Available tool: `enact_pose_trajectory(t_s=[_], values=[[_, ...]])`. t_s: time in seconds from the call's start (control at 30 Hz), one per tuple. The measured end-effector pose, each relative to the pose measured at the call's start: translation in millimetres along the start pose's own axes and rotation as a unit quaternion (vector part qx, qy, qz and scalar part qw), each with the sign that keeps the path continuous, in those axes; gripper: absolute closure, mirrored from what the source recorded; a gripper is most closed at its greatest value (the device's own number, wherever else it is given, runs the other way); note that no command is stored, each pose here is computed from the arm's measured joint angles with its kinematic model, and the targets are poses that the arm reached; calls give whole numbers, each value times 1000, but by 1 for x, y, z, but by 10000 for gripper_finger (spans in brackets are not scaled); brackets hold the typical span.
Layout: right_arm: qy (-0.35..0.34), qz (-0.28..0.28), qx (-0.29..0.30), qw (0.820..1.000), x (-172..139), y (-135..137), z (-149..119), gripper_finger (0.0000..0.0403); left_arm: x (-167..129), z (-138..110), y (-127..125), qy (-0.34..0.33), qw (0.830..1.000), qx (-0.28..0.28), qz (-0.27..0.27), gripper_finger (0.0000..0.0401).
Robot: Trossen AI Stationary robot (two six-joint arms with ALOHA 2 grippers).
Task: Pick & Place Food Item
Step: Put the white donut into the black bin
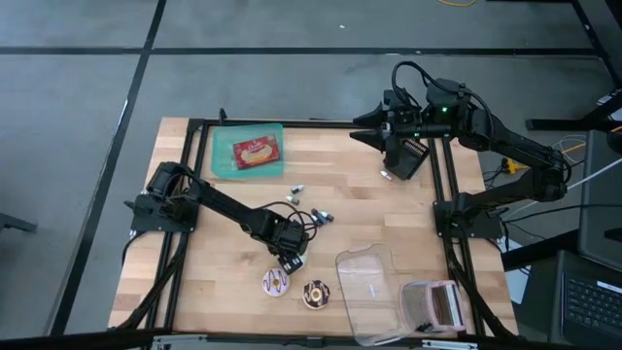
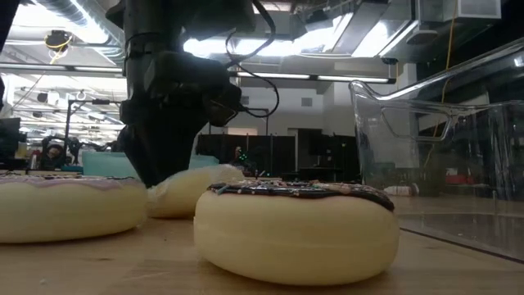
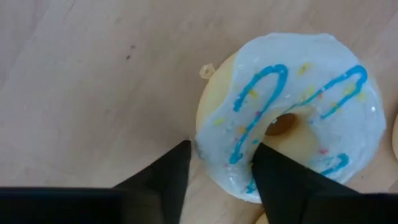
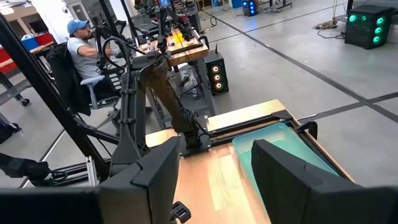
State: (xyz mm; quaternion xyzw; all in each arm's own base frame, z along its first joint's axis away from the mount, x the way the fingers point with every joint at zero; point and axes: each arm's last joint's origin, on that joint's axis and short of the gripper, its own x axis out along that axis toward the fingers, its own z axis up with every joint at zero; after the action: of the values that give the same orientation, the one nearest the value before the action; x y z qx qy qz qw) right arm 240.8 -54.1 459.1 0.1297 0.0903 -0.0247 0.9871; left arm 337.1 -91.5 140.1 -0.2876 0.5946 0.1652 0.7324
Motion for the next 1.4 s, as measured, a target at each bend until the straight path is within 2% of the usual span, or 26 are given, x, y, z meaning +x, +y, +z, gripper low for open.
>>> enact_pose_trajectory(t_s=[0.2,0.27,0.37,0.47,0.53,0.67,0.8,1.0,1.17,1.3,1.4], values=[[0,0,0,1000,0,0,0,204,-1,13,6,-11,1000,-12,-22,360],[0,0,0,1000,0,0,0,204,-4,21,9,-35,999,-15,-22,385],[-3,3,-1,1000,0,0,1,204,-14,34,17,-66,997,-25,-26,385],[-9,7,-2,1000,0,1,2,204,-30,47,22,-97,993,-35,-53,386],[-12,8,-3,1000,0,1,2,204,-46,57,29,-132,988,-45,-68,390],[-12,7,3,1000,0,0,3,204,-85,75,50,-219,972,-66,-60,392],[-12,-2,34,999,-1,-3,3,204,-132,86,71,-333,939,-71,-38,391],[-15,-40,45,998,-1,-6,2,204,-204,96,100,-510,856,-84,29,392],[-8,-50,37,998,7,-12,0,204,-262,106,115,-598,797,-67,57,392],[-20,-59,8,998,22,-19,1,204,-297,115,113,-631,771,-30,77,392],[-53,-74,-1,996,29,-25,6,204,-309,122,114,-638,765,-13,91,392]])
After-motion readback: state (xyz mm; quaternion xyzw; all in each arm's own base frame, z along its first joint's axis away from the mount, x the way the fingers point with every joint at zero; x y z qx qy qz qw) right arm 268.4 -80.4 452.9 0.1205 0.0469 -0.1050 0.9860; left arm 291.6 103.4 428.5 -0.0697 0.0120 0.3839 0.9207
